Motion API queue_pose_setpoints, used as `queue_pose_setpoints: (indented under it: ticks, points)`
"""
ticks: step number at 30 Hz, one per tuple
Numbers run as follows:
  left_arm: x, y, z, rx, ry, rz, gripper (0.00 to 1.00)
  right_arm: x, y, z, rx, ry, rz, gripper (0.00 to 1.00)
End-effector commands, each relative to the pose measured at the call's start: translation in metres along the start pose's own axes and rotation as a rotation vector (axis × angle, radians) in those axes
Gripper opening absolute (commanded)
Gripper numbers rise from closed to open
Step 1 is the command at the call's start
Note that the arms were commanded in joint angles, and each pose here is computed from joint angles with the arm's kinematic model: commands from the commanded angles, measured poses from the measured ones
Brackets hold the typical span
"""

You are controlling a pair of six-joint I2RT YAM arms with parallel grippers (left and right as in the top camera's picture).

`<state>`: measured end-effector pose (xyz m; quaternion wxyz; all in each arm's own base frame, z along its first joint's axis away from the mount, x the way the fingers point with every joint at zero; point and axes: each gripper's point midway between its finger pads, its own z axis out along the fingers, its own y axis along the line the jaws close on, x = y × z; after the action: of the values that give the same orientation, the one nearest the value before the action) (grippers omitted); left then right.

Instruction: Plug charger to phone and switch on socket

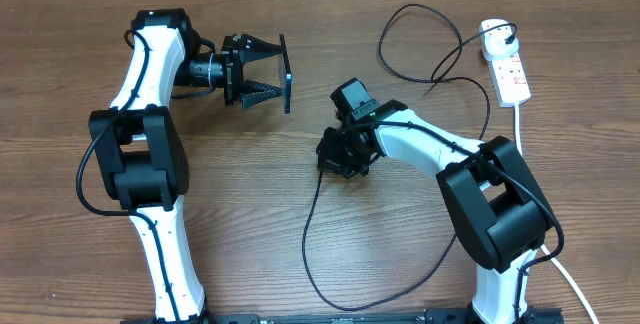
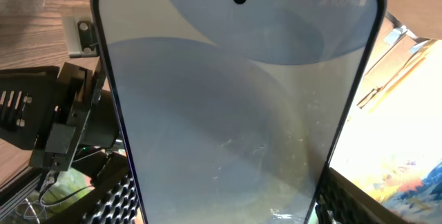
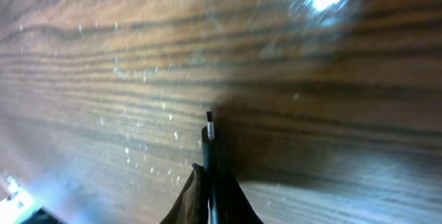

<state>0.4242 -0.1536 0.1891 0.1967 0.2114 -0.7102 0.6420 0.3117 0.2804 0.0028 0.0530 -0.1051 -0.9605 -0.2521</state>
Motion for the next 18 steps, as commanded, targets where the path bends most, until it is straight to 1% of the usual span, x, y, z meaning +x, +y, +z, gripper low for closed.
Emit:
queue_pose_setpoints:
  ticks: [1, 7, 12, 18]
  points:
    - [0.012, -0.020, -0.002, 0.021, -0.003, 0.080, 0.57, 0.001, 0.016, -0.010, -0.087, 0.046, -0.031, 0.04]
    - [0.012, -0.019, -0.002, 0.020, -0.003, 0.081, 0.57, 0.001, 0.017, -0.056, -0.137, 0.035, -0.062, 0.04]
    - [0.012, -0.018, -0.002, 0.012, -0.004, 0.077, 0.57, 0.019, 0.035, -0.094, -0.237, 0.060, -0.158, 0.04]
    - [0.012, -0.018, -0.002, 0.011, -0.004, 0.036, 0.57, 0.036, 0.057, -0.124, -0.337, 0.062, -0.208, 0.04]
